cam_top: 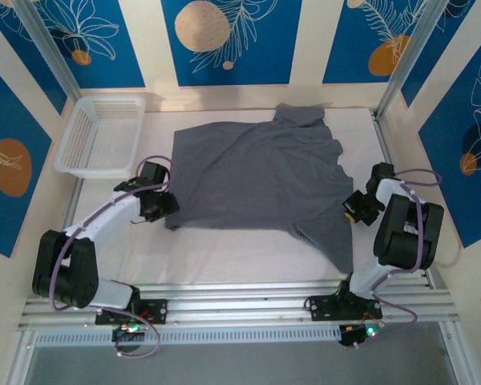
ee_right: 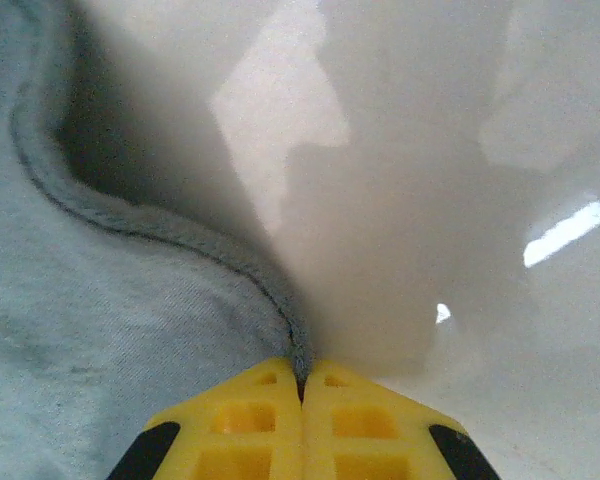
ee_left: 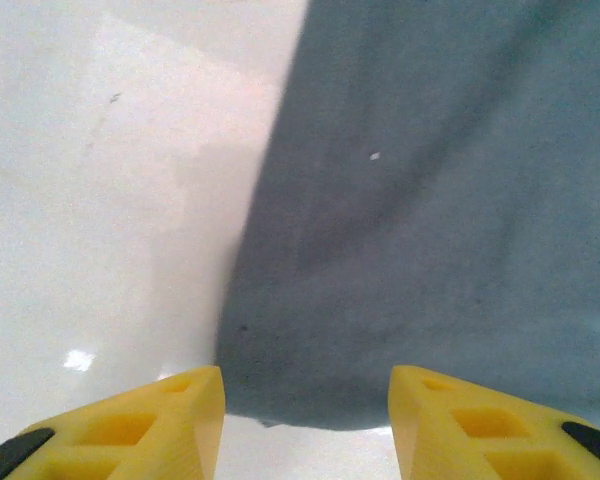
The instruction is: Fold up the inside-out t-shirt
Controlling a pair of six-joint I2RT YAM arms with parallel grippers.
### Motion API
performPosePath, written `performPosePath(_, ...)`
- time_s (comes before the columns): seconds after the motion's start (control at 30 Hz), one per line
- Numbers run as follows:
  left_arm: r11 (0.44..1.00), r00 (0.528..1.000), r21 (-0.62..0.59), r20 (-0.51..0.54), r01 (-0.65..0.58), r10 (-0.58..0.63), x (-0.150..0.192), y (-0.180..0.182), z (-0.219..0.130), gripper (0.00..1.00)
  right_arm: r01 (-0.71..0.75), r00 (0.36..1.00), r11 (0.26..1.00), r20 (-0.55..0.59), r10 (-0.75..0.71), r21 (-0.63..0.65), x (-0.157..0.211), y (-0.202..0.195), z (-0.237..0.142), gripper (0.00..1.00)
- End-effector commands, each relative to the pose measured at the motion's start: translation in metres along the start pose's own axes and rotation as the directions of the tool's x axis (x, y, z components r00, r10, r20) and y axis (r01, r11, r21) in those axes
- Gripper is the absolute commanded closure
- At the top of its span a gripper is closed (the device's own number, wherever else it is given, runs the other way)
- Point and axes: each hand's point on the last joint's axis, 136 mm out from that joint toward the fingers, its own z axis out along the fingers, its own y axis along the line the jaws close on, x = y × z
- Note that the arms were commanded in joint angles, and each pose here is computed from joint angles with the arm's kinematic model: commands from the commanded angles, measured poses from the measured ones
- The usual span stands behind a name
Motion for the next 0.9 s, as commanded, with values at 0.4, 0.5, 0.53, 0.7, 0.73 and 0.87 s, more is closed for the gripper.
performPosePath(0.4, 0.99, 0.973, 0.005, -0.181, 0.144, -0.141, 0.035, 0.005, 0.048, 0.67, 0.034, 0.988, 0.974, 0.153, 0.0, -0.222, 0.011, 0.047, -0.068, 1.0)
performPosePath(0.5, 0.986, 0.967, 0.01, -0.196, 0.166, -0.161, 0.039, 0.005, 0.053, 0.66, 0.042, 0.99, 0.975, 0.142, -0.011, -0.22, 0.012, 0.049, -0.065, 1.0)
performPosePath(0.53, 0.985, 0.967, 0.008, -0.195, 0.17, -0.165, 0.04, 0.006, 0.053, 0.65, 0.044, 0.99, 0.974, 0.139, -0.014, -0.221, 0.012, 0.05, -0.064, 1.0)
performPosePath(0.7, 0.982, 0.963, 0.043, -0.212, 0.182, -0.169, 0.042, 0.0, 0.052, 0.76, 0.037, 0.992, 0.976, 0.126, -0.01, -0.213, 0.015, 0.049, -0.058, 1.0)
performPosePath(0.73, 0.982, 0.962, 0.043, -0.213, 0.185, -0.172, 0.042, 0.0, 0.052, 0.89, 0.028, 0.992, 0.977, 0.125, -0.002, -0.211, 0.015, 0.048, -0.057, 1.0)
performPosePath(0.87, 0.983, 0.97, 0.032, -0.166, 0.183, -0.175, 0.037, 0.007, 0.034, 1.0, -0.088, 0.987, 0.972, 0.114, 0.115, -0.219, 0.011, 0.027, -0.058, 1.0)
